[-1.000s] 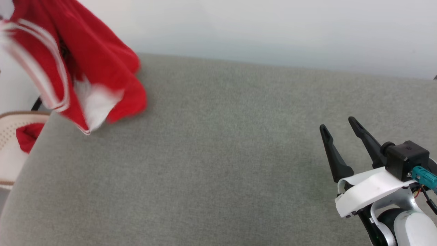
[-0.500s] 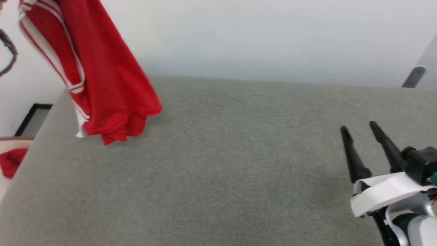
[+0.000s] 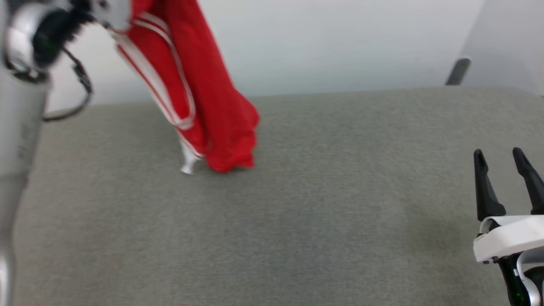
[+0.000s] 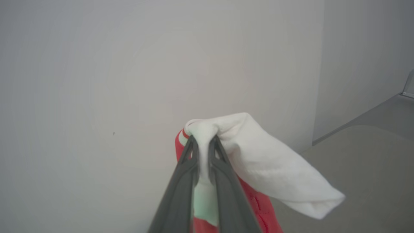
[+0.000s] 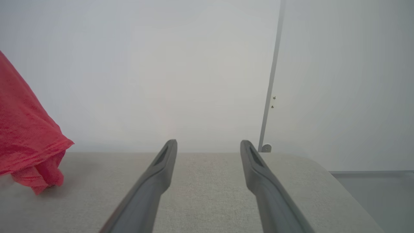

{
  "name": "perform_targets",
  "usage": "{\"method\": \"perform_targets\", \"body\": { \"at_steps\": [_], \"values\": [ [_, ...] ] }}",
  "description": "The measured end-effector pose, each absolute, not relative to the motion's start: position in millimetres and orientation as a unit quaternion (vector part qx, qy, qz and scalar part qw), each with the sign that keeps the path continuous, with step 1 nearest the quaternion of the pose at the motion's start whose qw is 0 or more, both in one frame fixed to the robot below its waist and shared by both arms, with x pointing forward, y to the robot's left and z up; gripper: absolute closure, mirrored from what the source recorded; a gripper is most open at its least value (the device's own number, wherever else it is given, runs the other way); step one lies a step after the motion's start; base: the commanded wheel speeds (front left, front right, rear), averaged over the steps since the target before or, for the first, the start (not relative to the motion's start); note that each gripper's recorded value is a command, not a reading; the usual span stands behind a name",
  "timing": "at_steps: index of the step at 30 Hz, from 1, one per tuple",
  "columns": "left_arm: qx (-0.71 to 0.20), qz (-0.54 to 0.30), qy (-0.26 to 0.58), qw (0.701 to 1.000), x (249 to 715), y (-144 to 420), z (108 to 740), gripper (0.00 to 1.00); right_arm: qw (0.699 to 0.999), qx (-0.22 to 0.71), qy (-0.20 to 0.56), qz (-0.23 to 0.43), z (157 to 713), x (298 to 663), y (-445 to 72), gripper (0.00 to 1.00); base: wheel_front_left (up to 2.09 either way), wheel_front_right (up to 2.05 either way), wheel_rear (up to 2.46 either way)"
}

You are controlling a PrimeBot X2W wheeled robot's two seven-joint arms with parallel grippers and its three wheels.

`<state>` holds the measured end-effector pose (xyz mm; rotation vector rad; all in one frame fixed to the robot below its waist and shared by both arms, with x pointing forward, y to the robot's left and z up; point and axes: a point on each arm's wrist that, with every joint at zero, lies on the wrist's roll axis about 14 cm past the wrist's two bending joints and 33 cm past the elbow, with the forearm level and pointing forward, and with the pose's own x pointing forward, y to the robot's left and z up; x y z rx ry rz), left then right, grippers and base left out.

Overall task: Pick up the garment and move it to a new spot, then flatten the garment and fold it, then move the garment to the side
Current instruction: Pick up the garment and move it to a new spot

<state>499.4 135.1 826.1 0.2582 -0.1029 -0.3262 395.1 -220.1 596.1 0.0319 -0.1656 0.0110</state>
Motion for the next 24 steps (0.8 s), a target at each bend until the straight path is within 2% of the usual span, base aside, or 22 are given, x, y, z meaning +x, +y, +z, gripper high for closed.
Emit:
{"method": "perform_targets", "body": {
  "at_steps": [9, 24],
  "values": [
    [0.128, -0.255, 0.028, 0.958, 514.3, 56.0, 746.5, 1.00, 0.997, 0.026, -0.054, -0.057, 569.1, 385.2, -255.0, 0.00, 0.00, 0.00, 0.00],
    [0.091, -0.335, 0.240, 0.907, 505.9, -0.5, 567.5, 1.00, 0.995, 0.045, 0.002, -0.093, 513.8, 385.2, -269.9, 0.00, 0.00, 0.00, 0.00]
  ]
}}
